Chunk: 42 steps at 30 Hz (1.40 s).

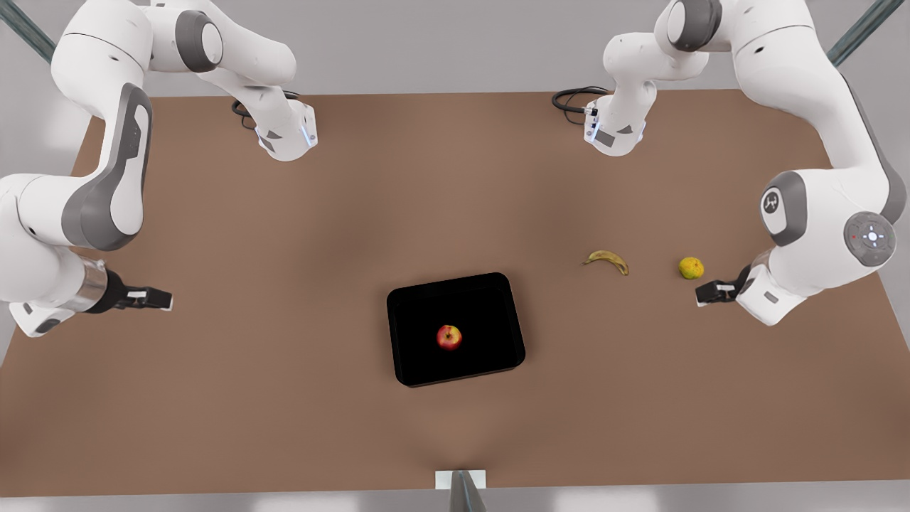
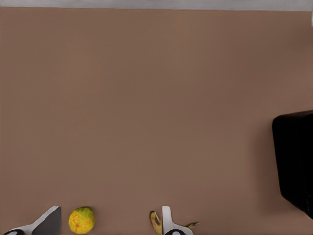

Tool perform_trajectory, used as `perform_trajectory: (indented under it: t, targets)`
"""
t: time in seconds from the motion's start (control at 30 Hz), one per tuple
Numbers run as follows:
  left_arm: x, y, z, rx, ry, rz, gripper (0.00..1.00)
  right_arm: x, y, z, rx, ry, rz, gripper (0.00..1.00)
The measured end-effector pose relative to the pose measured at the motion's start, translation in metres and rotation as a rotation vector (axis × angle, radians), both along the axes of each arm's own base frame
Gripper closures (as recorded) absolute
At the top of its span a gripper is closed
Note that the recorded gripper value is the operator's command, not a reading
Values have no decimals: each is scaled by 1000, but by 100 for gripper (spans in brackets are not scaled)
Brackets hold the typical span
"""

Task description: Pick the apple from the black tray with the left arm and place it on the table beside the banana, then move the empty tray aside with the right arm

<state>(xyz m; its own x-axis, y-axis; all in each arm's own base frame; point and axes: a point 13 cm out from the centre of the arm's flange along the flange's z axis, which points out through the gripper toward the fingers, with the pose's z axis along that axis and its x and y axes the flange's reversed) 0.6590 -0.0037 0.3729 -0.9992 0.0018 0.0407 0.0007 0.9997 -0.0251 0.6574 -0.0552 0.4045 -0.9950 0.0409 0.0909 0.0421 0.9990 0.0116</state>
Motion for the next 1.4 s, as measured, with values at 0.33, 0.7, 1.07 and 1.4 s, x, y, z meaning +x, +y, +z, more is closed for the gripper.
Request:
perform_trajectory:
  t: [0.33, 0.7, 1.07, 1.4]
  targets:
    - [-54, -331, -18, -17, -15, -377, 0, 7, 5, 1, -4, -24, 15, 0]
    - [-96, -494, -187, 46, -2, -241, 0, 8, 5, 0, -6, -28, 19, 0]
    - [-30, -521, -261, -24, -211, -35, 0, 9, 4, -3, -6, -25, 21, 0]
    - [-33, -533, -301, -31, -251, 23, 0, 9, 5, -3, -6, -25, 23, 0]
